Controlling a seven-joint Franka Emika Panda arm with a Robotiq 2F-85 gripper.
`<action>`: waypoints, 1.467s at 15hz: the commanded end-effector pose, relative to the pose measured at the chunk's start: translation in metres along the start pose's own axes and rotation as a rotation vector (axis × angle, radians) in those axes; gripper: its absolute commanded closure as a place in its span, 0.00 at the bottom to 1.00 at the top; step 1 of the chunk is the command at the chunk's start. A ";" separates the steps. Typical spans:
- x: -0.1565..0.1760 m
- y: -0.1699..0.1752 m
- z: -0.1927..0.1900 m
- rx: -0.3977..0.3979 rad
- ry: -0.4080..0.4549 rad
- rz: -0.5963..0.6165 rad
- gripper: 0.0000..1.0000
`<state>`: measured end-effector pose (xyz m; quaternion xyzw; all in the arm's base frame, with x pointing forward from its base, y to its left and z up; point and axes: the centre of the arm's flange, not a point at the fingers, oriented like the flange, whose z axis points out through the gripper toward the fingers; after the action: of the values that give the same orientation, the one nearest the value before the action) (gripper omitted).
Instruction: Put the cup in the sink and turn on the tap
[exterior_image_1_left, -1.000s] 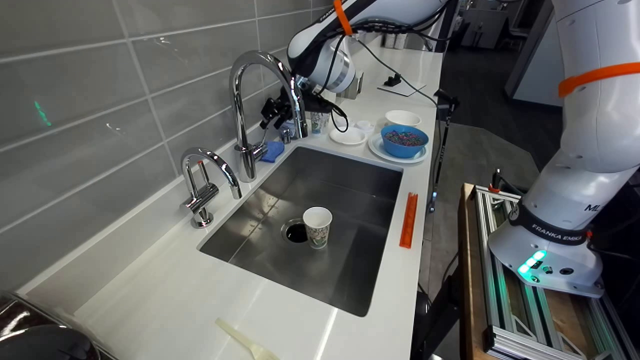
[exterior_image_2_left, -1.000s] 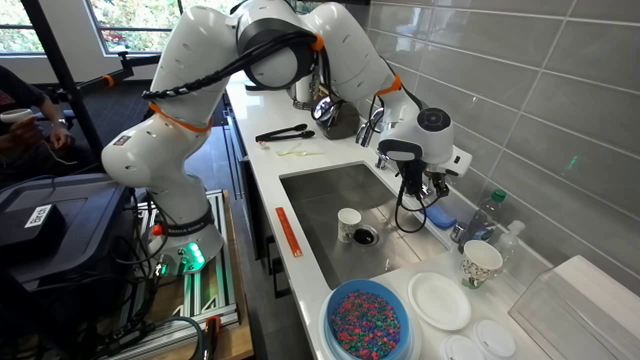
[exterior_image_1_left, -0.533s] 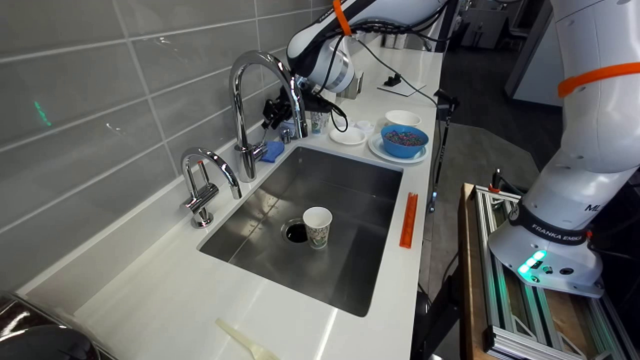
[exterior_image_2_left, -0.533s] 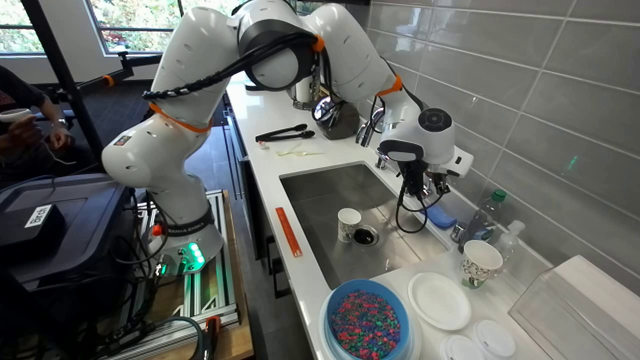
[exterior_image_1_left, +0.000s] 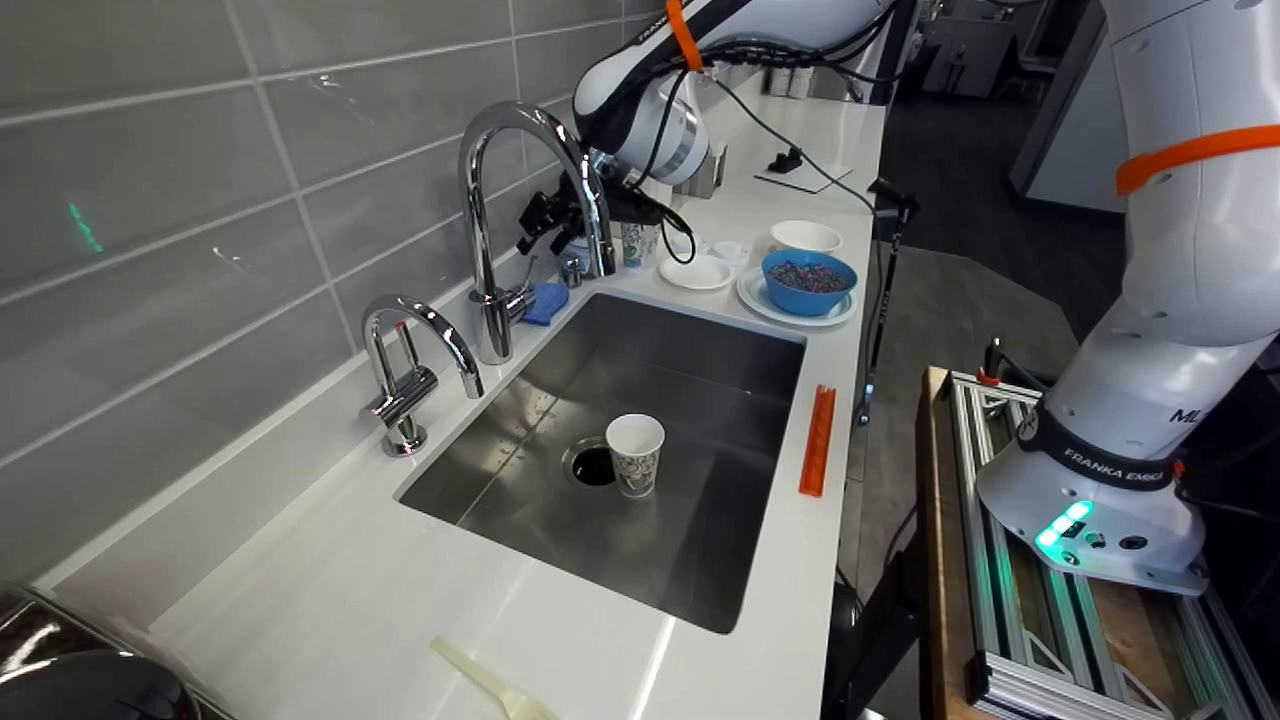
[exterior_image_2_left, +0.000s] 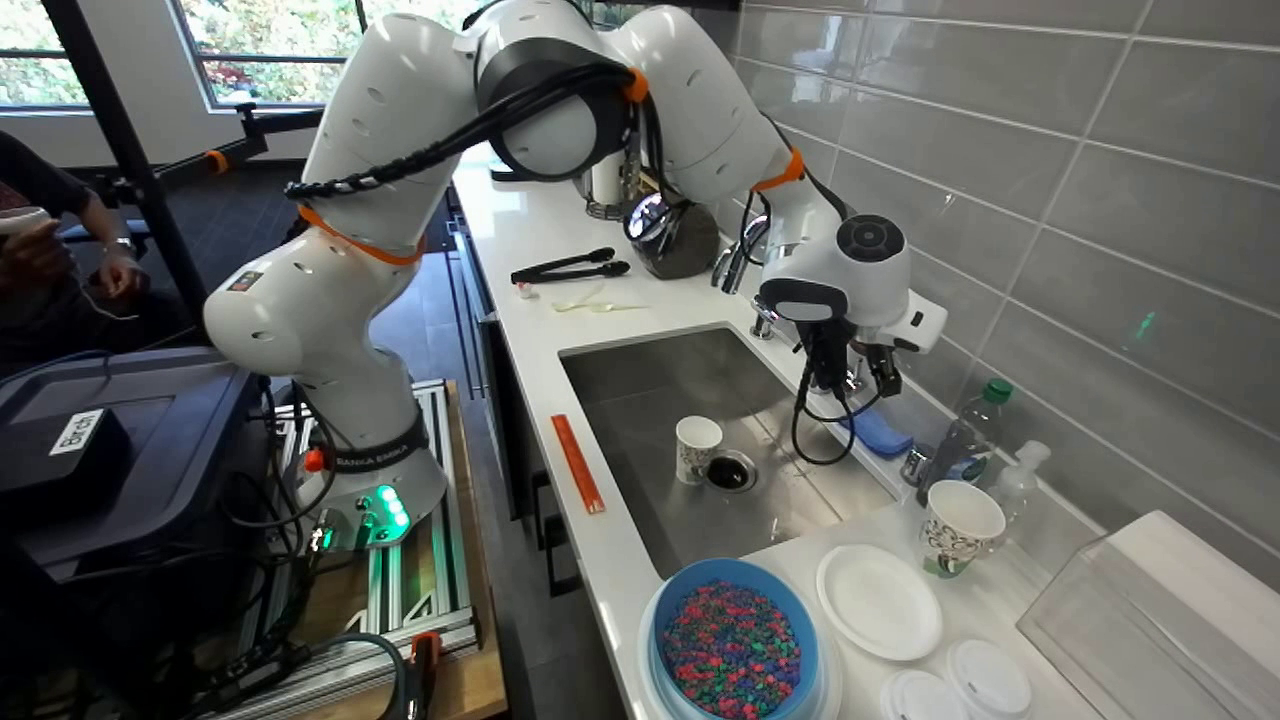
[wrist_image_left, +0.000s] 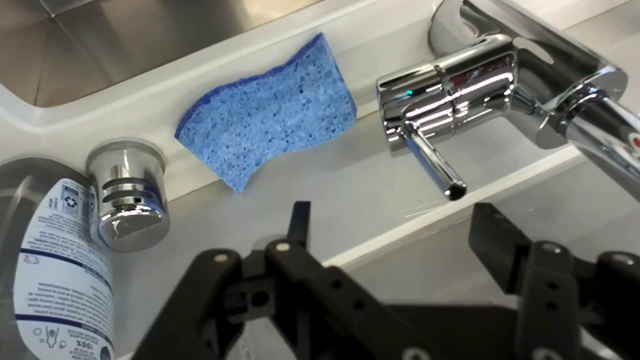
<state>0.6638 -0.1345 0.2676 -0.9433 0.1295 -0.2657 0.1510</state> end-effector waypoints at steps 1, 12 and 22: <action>-0.001 -0.002 -0.002 0.017 -0.050 0.001 0.09; -0.006 0.003 -0.002 0.011 -0.137 -0.001 0.39; -0.005 0.002 -0.002 -0.005 -0.137 -0.010 0.37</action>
<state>0.6577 -0.1332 0.2633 -0.9593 0.1094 -0.2117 0.1512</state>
